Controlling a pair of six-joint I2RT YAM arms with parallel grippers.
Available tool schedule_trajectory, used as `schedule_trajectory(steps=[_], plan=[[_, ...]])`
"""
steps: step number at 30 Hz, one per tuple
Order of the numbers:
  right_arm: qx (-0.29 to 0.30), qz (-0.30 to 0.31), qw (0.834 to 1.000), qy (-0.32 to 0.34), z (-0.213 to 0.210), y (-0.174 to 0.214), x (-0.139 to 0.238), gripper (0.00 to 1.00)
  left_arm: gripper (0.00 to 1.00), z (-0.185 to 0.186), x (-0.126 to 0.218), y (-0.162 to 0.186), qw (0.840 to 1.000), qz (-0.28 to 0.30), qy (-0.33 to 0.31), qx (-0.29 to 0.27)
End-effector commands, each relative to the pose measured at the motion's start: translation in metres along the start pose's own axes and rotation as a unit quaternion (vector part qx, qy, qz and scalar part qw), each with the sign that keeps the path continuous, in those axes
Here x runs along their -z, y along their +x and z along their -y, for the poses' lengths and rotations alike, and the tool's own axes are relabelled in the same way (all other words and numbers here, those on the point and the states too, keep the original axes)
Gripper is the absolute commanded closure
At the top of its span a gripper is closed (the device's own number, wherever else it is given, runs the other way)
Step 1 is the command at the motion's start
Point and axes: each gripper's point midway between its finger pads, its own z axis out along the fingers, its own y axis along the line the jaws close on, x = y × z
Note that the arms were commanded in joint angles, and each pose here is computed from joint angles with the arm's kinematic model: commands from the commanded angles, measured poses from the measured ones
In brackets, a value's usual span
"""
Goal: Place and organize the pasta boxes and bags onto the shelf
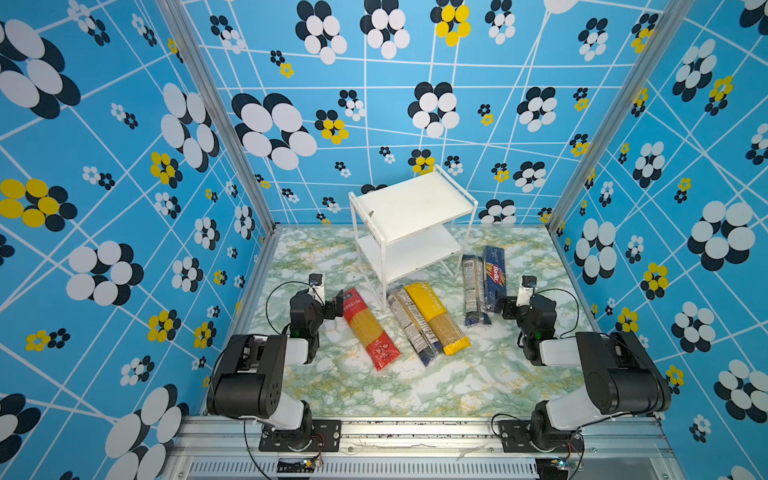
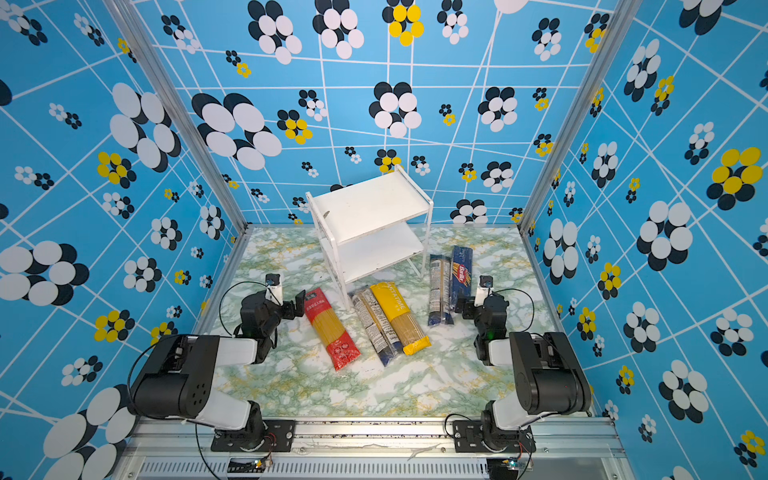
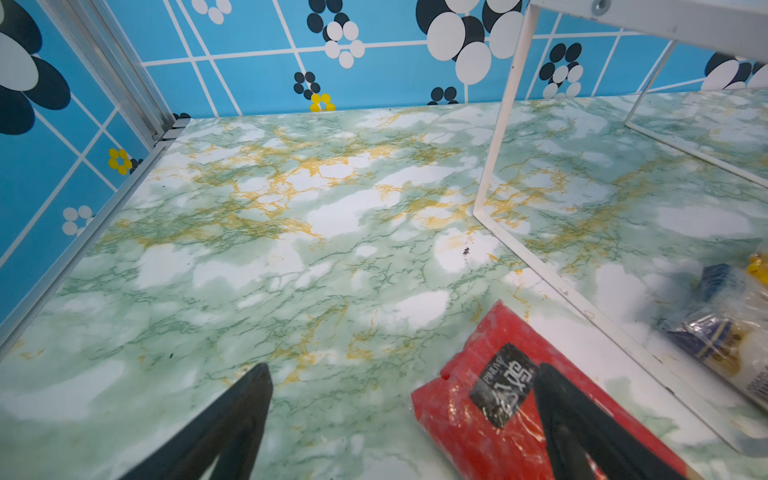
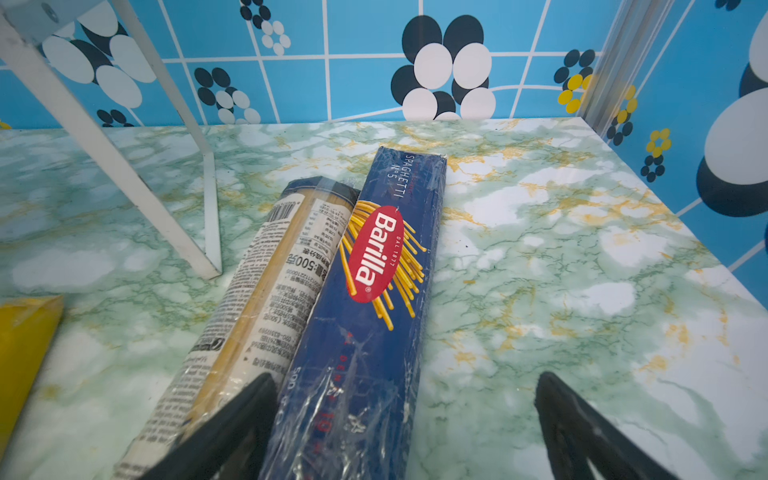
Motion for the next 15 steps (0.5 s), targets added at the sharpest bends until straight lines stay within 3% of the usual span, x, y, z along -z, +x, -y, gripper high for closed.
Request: schedule_trajectory(steps=[1, 8, 12, 15], plan=[[0.014, 0.019, 0.999, -0.029, -0.012, -0.007, 0.002, 0.01, 0.01, 0.008, 0.01, -0.027, 1.0, 0.011, 0.021, -0.011], [0.022, -0.01, 0.998, -0.053, -0.02, -0.024, 0.002, 0.05, 0.01, 0.023, 0.035, -0.069, 0.996, 0.0, 0.055, 0.068], [0.014, -0.035, 0.996, -0.083, -0.03, -0.042, 0.012, 0.05, 0.01, 0.03, 0.042, -0.064, 0.986, -0.045, 0.064, 0.149], [-0.002, -0.033, 0.989, -0.141, -0.05, -0.061, 0.028, 0.05, 0.01, 0.038, 0.045, -0.052, 0.97, -0.096, 0.076, 0.211]])
